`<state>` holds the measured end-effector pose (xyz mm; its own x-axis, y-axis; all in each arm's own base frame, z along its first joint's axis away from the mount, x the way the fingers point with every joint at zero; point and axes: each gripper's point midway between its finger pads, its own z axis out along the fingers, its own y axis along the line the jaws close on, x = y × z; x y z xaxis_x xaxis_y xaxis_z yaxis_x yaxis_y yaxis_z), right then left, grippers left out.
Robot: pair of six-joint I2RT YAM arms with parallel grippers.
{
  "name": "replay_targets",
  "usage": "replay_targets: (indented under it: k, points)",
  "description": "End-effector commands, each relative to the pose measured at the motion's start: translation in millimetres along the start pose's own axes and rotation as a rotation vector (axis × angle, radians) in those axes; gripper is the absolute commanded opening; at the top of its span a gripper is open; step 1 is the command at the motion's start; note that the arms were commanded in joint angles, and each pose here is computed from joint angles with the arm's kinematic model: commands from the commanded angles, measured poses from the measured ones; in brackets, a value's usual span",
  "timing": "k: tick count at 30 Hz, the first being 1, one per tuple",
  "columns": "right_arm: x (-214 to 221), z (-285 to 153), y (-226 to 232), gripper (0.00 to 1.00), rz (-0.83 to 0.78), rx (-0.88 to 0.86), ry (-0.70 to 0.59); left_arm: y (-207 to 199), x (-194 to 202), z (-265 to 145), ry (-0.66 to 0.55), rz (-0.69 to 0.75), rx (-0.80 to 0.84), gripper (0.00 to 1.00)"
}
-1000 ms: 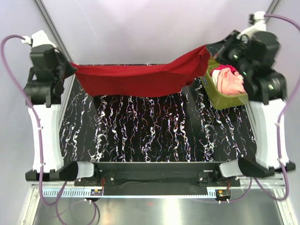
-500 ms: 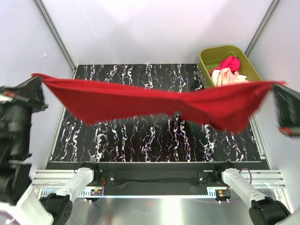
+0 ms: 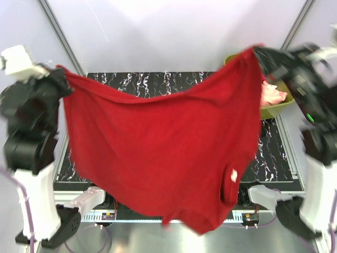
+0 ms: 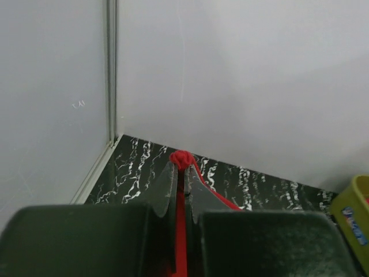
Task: Fold and stack the t-shirts
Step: Flatten the tshirt out
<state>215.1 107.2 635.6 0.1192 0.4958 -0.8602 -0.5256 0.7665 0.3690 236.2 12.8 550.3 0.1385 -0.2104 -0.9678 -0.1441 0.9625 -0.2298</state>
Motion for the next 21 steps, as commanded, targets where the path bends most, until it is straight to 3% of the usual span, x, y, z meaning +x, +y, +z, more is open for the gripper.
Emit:
replay_targets:
  k: [1, 5, 10, 16, 21]
  points:
    - [-0.3, 38.3, -14.6, 0.0, -0.035, 0.007, -0.032, 1.2, -24.2, 23.9, -0.112, 0.015, -0.049, 0.0]
    - [0.7, 62.6, -23.2, 0.0, -0.036, 0.024, -0.023, 1.0, -28.6, 41.7, -0.129, 0.018, -0.083, 0.0]
    - [-11.6, 57.2, -18.6, 0.0, -0.059, 0.035, -0.029, -3.4, -45.9, 44.0, -0.168, -0.014, -0.078, 0.0]
    - [-33.0, 17.4, -1.4, 0.0, -0.071, 0.031, -0.072, -5.1, -60.8, 23.6, -0.203, -0.021, -0.04, 0.0]
    - [-53.3, -29.9, 18.9, 0.0, -0.076, 0.014, -0.127, 6.7, -88.5, -27.0, -0.297, -0.046, -0.027, 0.01]
